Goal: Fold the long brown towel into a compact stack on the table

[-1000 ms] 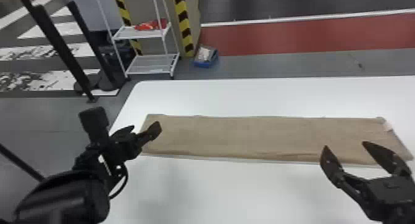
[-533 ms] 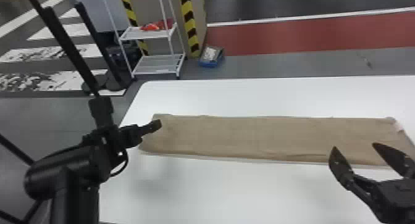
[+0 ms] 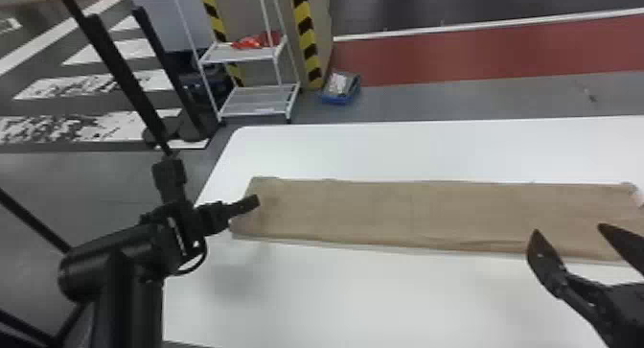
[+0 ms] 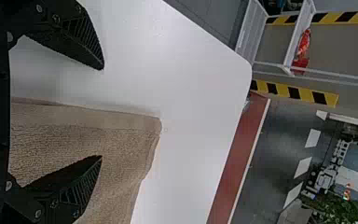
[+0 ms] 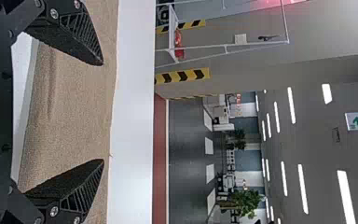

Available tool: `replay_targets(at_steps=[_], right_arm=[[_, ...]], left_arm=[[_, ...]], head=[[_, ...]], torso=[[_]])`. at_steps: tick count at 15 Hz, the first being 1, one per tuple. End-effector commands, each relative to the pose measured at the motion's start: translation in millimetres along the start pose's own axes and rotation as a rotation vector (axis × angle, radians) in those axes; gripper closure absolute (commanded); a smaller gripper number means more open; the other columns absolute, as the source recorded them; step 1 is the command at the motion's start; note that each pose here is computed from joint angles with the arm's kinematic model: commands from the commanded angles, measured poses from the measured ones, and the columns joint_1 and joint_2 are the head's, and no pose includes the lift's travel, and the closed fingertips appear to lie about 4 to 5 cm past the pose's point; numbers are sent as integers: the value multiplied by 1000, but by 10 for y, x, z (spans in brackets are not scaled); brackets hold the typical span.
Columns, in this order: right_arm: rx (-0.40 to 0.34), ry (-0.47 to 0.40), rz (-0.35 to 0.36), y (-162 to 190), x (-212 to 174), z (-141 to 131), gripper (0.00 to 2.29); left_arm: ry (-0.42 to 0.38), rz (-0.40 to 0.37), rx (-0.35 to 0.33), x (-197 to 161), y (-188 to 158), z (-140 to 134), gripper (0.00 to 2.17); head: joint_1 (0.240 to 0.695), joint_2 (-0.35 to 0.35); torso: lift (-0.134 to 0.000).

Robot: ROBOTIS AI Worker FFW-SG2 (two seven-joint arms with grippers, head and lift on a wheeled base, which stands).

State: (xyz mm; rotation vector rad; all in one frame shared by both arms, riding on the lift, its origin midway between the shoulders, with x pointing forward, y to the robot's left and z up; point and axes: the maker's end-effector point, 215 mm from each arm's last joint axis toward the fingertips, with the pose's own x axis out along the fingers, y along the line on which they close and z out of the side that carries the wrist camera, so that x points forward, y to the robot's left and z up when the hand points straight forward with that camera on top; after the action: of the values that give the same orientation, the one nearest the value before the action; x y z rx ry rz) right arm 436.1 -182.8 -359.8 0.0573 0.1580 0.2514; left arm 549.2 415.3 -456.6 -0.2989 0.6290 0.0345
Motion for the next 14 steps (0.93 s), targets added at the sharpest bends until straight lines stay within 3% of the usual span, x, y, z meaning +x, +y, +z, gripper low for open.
replay_targets(at_steps=[1, 2, 5, 6, 8, 9, 11, 12, 14], right_arm=[[6, -1, -3, 5, 4, 2, 147], [6, -1, -4, -3, 3, 2, 147], [6, 4, -7, -19, -5, -15, 147], [6, 4, -7, -19, -5, -15, 147], [5, 2, -8, -28, -2, -7, 147], [5, 4, -8, -29, -2, -15, 147], [5, 7, -11, -47, -5, -32, 147], [6, 8, -12, -47, -5, -41, 147], [5, 8, -13, -57, -2, -41, 147]], left_arm=[[32, -23, -18, -10, -32, -99, 383], [38, -49, -23, -20, -79, -114, 515], [89, -105, -43, -50, -195, -247, 522], [91, -127, -40, -65, -229, -242, 640], [90, -130, -44, -99, -239, -239, 1433], [86, -138, -48, -129, -263, -223, 1720], [57, -140, -38, -226, -280, -136, 1936], [54, -152, -36, -288, -341, -114, 2142], [54, -179, -36, -441, -474, -80, 2145]], head=[[695, 257], [695, 255], [695, 238], [695, 234], [695, 227], [695, 225], [695, 225], [695, 225], [695, 224]], torso=[[-123], [-123], [-123], [-123], [-123], [-123], [-123], [-123], [-123]])
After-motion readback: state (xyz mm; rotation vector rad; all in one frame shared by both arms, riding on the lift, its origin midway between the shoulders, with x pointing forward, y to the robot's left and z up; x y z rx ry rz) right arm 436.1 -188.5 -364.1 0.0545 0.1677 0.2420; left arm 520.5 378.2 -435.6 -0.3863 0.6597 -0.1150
